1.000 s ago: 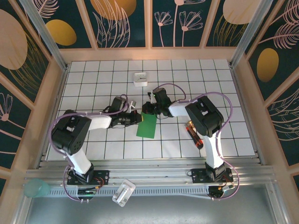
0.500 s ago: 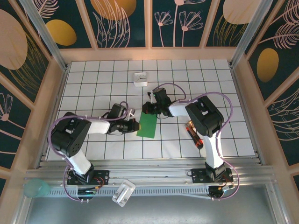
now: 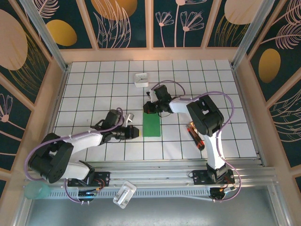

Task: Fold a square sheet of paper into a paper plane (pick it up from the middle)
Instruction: Fold the triangle a second time at the center of the table.

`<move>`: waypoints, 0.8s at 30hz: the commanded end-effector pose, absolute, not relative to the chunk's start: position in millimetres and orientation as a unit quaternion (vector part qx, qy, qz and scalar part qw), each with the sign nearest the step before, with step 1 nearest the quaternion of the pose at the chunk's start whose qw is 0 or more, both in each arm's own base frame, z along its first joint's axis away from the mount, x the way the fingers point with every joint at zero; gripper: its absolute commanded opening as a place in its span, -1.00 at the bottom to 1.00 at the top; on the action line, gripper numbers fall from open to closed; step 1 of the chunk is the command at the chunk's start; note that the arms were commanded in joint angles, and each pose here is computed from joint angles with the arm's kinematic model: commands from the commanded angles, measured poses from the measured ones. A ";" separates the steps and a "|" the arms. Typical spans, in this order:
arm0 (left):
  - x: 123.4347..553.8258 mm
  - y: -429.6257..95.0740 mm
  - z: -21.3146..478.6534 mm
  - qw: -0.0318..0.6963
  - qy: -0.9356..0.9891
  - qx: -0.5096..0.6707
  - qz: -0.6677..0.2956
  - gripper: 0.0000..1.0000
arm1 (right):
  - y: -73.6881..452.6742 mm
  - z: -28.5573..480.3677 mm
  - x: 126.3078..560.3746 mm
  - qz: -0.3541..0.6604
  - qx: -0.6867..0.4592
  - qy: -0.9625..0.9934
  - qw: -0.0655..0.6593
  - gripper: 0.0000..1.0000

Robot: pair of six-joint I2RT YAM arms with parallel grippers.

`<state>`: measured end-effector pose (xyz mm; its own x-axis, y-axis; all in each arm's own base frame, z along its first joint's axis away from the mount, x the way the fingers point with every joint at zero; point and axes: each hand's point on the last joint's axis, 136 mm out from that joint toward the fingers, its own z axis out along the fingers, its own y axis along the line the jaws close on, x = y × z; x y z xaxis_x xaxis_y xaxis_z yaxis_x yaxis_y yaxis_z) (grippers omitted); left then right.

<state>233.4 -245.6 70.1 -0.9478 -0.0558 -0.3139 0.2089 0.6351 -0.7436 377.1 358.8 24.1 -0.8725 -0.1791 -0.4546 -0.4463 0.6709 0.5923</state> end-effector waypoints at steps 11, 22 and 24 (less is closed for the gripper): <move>291.5 -287.6 71.5 0.184 0.879 0.005 -0.440 -0.57 | 265.2 69.6 290.3 0.327 -0.101 0.927 0.157 -0.49; 290.0 -289.0 29.7 0.146 0.903 0.031 -0.403 -0.92 | 262.8 48.3 247.7 0.318 -0.020 0.937 0.146 -0.34; 288.9 -287.2 23.7 0.144 0.906 0.032 -0.397 -0.93 | 263.2 45.5 244.7 0.318 -0.018 0.937 0.145 -0.33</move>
<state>290.1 -287.0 29.8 -0.9552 -0.0831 -0.2840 0.1538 0.6805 -0.7165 236.9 261.7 40.4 -0.9666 -0.0102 -0.2560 -0.1617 0.7993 0.5788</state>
